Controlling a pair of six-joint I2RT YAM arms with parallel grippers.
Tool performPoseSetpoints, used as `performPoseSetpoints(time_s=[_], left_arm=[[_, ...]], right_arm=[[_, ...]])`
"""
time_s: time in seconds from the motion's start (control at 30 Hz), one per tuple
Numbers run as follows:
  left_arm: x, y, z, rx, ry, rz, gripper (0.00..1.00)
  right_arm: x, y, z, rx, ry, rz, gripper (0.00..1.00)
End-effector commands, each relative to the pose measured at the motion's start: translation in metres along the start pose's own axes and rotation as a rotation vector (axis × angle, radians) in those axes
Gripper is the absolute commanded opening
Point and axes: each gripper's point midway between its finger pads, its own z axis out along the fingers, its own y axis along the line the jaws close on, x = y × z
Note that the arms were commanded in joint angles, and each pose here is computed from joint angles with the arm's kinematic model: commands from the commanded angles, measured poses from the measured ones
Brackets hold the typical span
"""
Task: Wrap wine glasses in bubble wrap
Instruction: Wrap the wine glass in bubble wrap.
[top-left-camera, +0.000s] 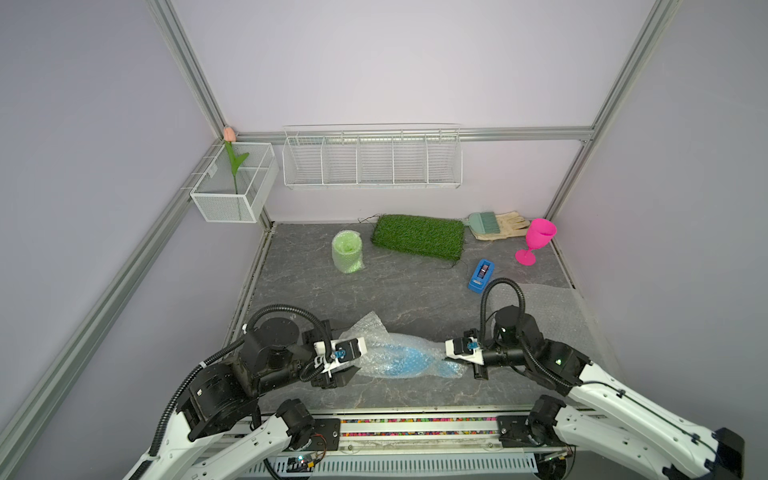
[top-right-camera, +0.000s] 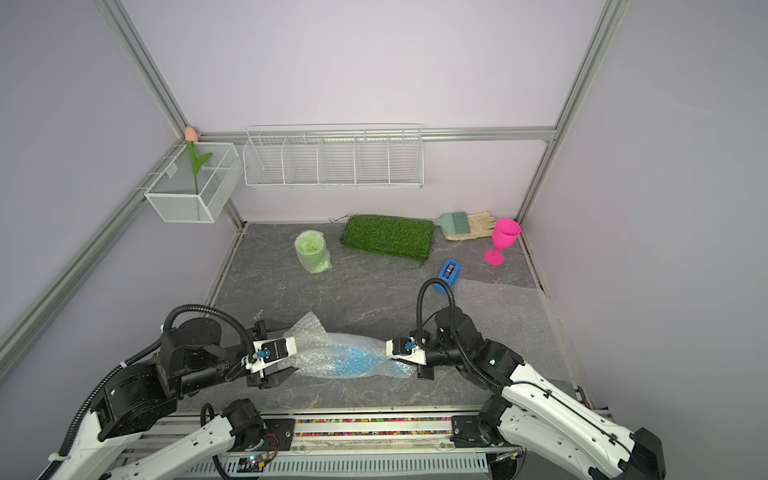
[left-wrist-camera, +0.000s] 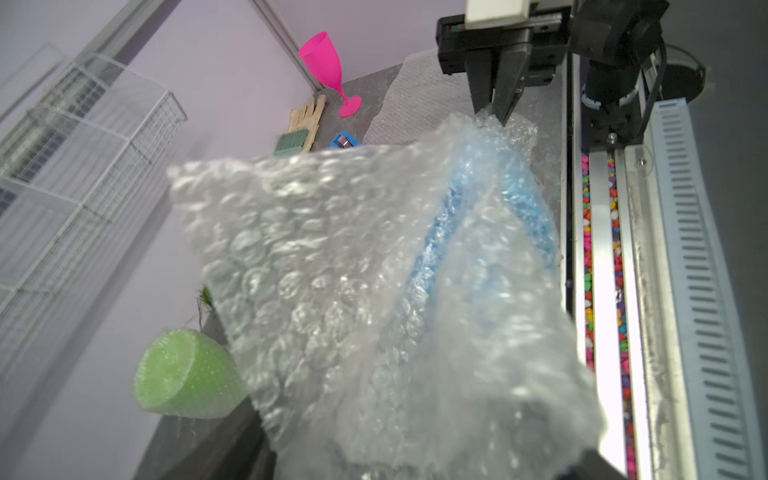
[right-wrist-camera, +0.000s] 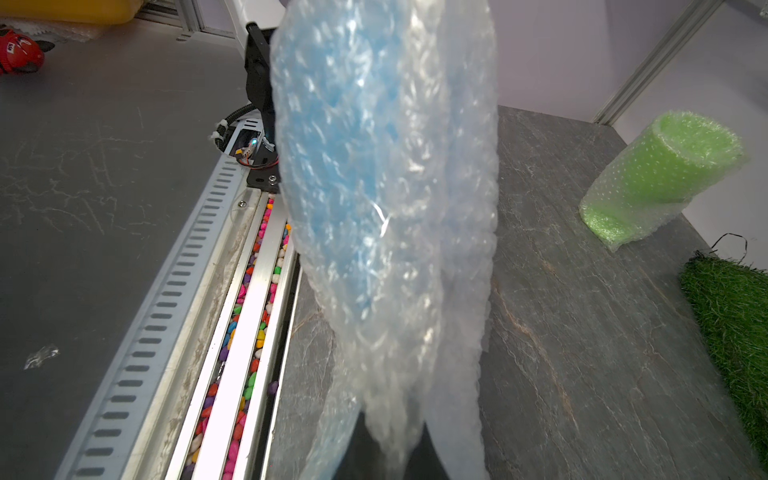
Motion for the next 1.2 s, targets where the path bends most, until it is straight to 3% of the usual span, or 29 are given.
performPoseSetpoints(time_s=[0.0, 0.1, 0.2, 0.27, 0.47, 0.83, 1.0, 1.17], left_arm=[[-0.003, -0.006, -0.008, 0.027, -0.013, 0.027, 0.50], [-0.006, -0.006, -0.012, 0.026, -0.020, 0.029, 0.23], [-0.009, -0.007, -0.012, 0.054, -0.009, 0.031, 0.06], [-0.013, -0.005, -0.011, 0.074, 0.003, 0.036, 0.01], [-0.028, 0.004, -0.002, 0.124, 0.042, 0.051, 0.00], [-0.021, 0.005, 0.058, 0.287, 0.208, -0.037, 0.00], [-0.003, 0.002, 0.085, 0.322, 0.288, -0.086, 0.00], [0.028, -0.011, 0.114, 0.377, 0.400, -0.131, 0.00]], right_arm=[[-0.011, -0.002, -0.004, 0.009, -0.031, -0.041, 0.07], [-0.009, -0.004, 0.003, 0.001, -0.035, -0.019, 0.07], [-0.005, -0.008, 0.016, -0.004, -0.045, 0.015, 0.07], [-0.002, -0.009, 0.027, -0.012, -0.061, 0.023, 0.07], [0.017, -0.022, 0.067, 0.002, -0.116, 0.031, 0.07], [0.074, -0.033, 0.127, 0.046, -0.203, 0.090, 0.08], [0.102, -0.030, 0.133, 0.064, -0.205, 0.123, 0.07], [0.106, -0.029, 0.133, 0.058, -0.232, 0.147, 0.07]])
